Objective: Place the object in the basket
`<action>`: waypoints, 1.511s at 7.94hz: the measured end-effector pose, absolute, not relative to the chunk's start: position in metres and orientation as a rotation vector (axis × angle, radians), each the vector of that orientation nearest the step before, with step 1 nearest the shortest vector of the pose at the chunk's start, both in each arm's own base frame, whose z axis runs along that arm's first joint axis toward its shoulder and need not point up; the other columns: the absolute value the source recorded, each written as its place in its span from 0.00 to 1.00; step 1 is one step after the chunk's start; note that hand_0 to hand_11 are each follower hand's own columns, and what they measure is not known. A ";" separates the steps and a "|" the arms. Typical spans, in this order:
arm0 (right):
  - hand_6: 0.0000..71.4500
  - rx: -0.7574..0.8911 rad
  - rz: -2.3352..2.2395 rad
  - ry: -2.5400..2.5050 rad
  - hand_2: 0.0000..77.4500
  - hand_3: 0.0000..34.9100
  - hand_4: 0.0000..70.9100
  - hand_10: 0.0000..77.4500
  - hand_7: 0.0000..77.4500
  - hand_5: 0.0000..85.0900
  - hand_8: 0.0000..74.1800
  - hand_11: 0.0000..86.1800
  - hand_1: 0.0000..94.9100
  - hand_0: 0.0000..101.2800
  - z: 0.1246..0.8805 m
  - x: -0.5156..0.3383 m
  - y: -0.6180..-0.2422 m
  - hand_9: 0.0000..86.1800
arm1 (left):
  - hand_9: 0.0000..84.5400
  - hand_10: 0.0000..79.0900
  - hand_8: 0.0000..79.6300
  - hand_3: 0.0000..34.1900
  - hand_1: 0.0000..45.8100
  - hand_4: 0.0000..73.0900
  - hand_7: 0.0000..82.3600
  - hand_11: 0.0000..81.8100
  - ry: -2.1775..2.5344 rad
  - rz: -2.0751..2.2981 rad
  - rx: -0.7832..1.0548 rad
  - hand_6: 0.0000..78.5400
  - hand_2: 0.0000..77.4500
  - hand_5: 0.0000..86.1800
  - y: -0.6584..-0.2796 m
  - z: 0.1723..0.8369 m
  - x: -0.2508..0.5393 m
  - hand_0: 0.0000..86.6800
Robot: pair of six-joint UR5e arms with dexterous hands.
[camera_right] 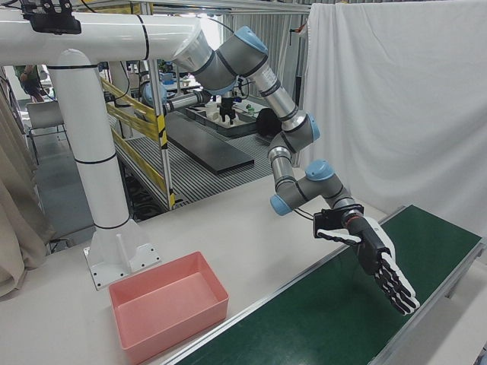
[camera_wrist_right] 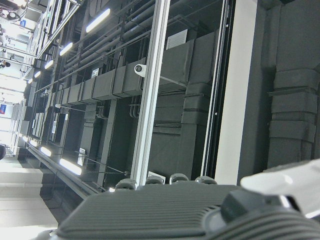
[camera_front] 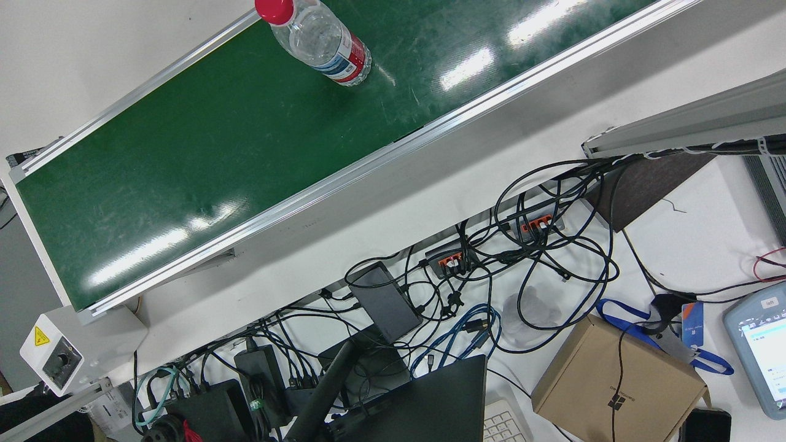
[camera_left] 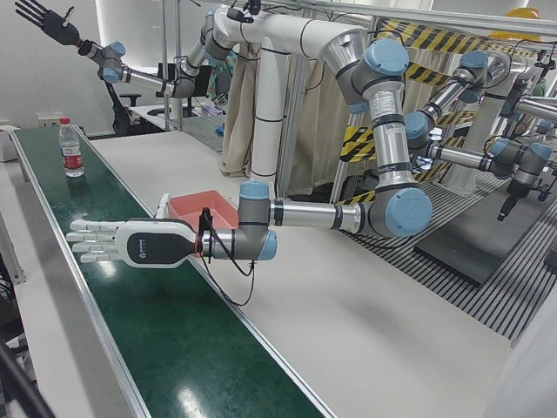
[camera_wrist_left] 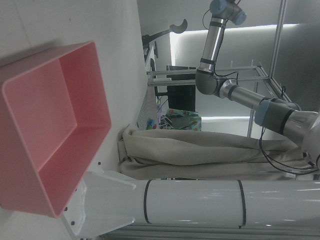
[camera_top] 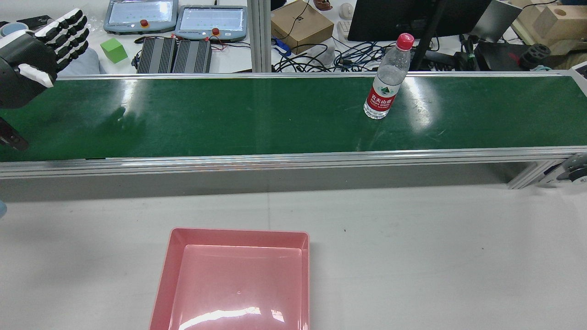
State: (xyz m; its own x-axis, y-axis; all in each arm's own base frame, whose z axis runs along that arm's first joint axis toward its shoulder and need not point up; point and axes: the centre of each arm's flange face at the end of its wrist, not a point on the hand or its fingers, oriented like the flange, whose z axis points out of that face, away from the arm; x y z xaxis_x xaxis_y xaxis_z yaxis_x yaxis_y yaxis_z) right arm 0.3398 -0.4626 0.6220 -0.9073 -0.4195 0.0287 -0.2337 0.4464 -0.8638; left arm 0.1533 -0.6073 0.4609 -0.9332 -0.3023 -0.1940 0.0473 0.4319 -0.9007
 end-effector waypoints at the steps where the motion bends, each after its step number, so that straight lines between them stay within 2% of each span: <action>1: 0.00 -0.573 -1.451 2.505 0.01 0.01 0.01 0.01 0.01 0.00 0.00 0.00 0.00 0.00 0.622 0.340 -0.463 0.00 | 0.04 0.01 0.04 0.01 0.05 0.06 0.01 0.02 2.363 -1.502 -0.218 0.00 0.01 0.06 -0.607 0.461 0.153 0.62; 9: 0.00 -0.573 -1.452 2.505 0.01 0.01 0.01 0.01 0.01 0.00 0.00 0.00 0.00 0.00 0.622 0.340 -0.463 0.00 | 0.03 0.01 0.04 0.01 0.05 0.06 0.01 0.01 2.362 -1.503 -0.219 0.00 0.01 0.07 -0.607 0.462 0.154 0.62; 10: 0.00 -0.573 -1.452 2.505 0.01 0.00 0.01 0.01 0.01 0.00 0.00 0.00 0.00 0.00 0.622 0.340 -0.463 0.00 | 0.01 0.01 0.01 0.01 0.05 0.01 0.01 0.01 2.362 -1.503 -0.219 0.00 0.01 0.06 -0.607 0.462 0.153 0.62; 12: 0.00 -0.573 -1.452 2.505 0.01 0.01 0.01 0.01 0.01 0.00 0.00 0.00 0.00 0.00 0.622 0.340 -0.463 0.00 | 0.02 0.01 0.01 0.01 0.05 0.01 0.01 0.01 2.362 -1.503 -0.219 0.00 0.01 0.06 -0.607 0.461 0.153 0.62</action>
State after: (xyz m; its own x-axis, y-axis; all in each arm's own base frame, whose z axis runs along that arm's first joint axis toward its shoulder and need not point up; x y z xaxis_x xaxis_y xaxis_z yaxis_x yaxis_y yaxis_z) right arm 0.3398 -0.4626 0.6223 -0.9074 -0.4194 0.0288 -0.2335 0.4460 -0.8640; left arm 0.1534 -0.6074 0.4614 -0.9331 -0.3025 -0.1942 0.0477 0.4311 -0.9010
